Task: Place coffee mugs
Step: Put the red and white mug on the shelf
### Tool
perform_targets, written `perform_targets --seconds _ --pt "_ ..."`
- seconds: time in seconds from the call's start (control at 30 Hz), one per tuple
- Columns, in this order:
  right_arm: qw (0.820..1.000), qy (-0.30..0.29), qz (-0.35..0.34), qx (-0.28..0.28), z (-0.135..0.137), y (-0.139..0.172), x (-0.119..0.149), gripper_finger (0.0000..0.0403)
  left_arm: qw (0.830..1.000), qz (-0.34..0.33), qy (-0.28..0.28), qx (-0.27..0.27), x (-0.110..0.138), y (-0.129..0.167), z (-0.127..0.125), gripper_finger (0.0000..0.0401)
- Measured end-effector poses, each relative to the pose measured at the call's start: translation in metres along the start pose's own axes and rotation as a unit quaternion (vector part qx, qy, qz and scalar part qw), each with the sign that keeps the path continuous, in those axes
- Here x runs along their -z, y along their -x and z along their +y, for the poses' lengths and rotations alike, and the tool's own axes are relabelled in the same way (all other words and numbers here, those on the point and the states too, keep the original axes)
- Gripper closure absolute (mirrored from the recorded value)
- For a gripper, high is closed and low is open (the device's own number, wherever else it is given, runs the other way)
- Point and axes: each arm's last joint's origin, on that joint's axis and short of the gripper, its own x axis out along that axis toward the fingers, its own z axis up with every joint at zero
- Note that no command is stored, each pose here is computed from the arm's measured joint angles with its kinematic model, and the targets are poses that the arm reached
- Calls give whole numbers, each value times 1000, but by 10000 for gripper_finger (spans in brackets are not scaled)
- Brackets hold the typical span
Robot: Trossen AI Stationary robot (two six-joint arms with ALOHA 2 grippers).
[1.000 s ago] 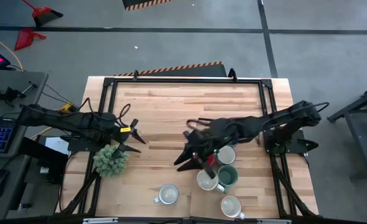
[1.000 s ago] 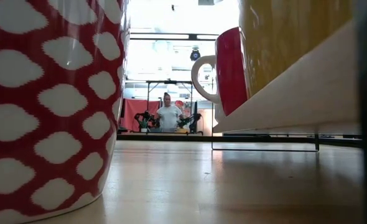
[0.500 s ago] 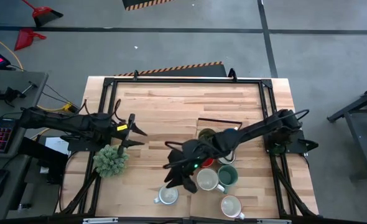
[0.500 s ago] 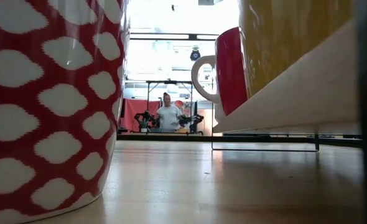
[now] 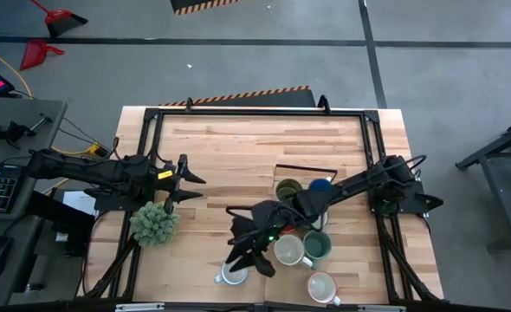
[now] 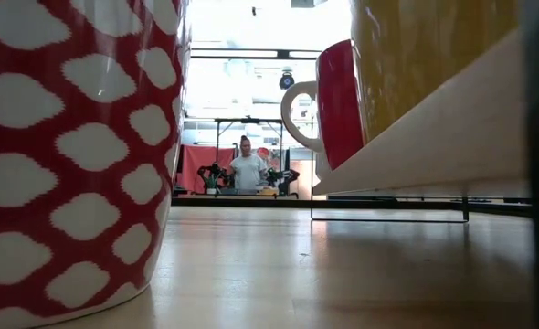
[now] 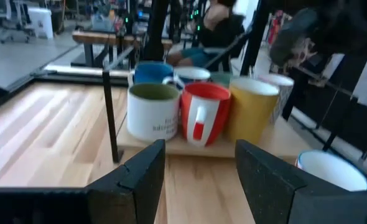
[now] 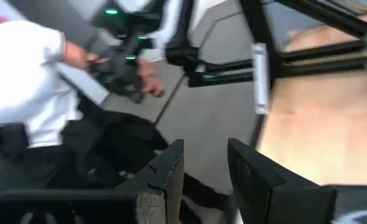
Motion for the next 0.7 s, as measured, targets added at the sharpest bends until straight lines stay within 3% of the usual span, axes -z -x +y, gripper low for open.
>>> perform_targets --seconds 0.07,0.37,0.53,0.7 --pt "1000 3 9 -12 9 2 -6 295 1000 -4 -2 0 -1 0 0 217" --pt "992 -39 114 34 47 39 -43 295 999 22 -35 -1 4 0 0 217" --pt "984 -85 152 44 37 27 -46 295 999 24 -26 -1 5 0 0 217" --pt "966 -141 215 -5 7 -9 -34 295 999 28 -26 -1 5 0 1 217"
